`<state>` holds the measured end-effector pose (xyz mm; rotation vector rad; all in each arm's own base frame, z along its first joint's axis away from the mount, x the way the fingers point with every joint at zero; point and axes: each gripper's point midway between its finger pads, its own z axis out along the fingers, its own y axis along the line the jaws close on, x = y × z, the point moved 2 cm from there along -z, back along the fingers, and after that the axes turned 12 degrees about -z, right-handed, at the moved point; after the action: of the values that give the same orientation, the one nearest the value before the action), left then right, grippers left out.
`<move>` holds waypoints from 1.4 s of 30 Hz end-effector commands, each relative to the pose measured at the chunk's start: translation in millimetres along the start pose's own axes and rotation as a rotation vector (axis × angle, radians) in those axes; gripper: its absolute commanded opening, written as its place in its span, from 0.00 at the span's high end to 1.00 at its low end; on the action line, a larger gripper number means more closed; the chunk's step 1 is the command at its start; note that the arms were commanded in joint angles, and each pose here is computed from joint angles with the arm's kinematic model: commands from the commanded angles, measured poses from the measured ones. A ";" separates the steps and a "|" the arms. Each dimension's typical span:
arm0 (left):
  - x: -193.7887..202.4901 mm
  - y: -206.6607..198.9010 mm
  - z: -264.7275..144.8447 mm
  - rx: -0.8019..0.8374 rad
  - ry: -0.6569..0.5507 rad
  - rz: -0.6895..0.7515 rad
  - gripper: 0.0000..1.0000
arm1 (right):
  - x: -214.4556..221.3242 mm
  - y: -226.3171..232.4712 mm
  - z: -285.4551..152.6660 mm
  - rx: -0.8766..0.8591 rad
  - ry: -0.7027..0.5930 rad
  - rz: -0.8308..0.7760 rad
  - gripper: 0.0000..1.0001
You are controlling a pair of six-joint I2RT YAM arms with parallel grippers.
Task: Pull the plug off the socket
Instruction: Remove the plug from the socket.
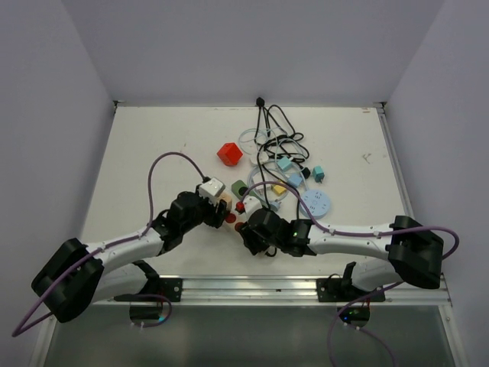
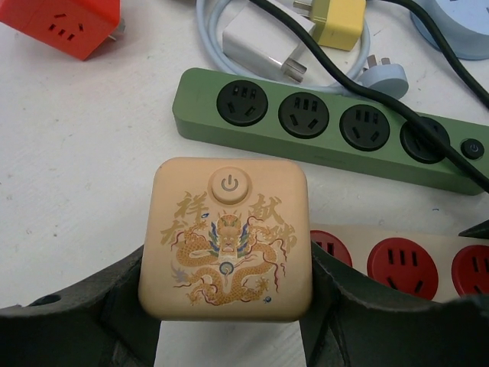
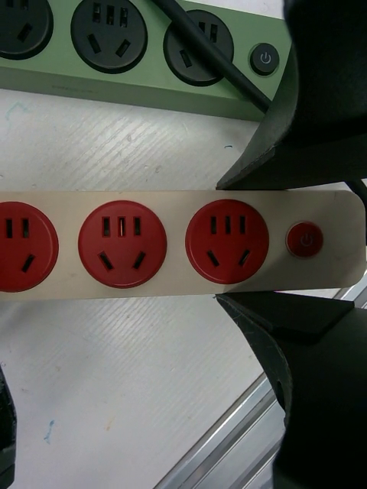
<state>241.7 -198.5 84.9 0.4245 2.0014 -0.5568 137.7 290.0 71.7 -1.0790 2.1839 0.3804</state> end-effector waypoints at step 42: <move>-75.9 48.2 -37.6 -0.118 -0.446 -0.256 1.00 | 39.1 22.5 3.3 -0.148 0.101 0.100 1.00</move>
<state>229.9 -157.1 77.7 0.1942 1.9573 -0.6615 133.9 318.4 74.8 -1.0178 2.1228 0.6843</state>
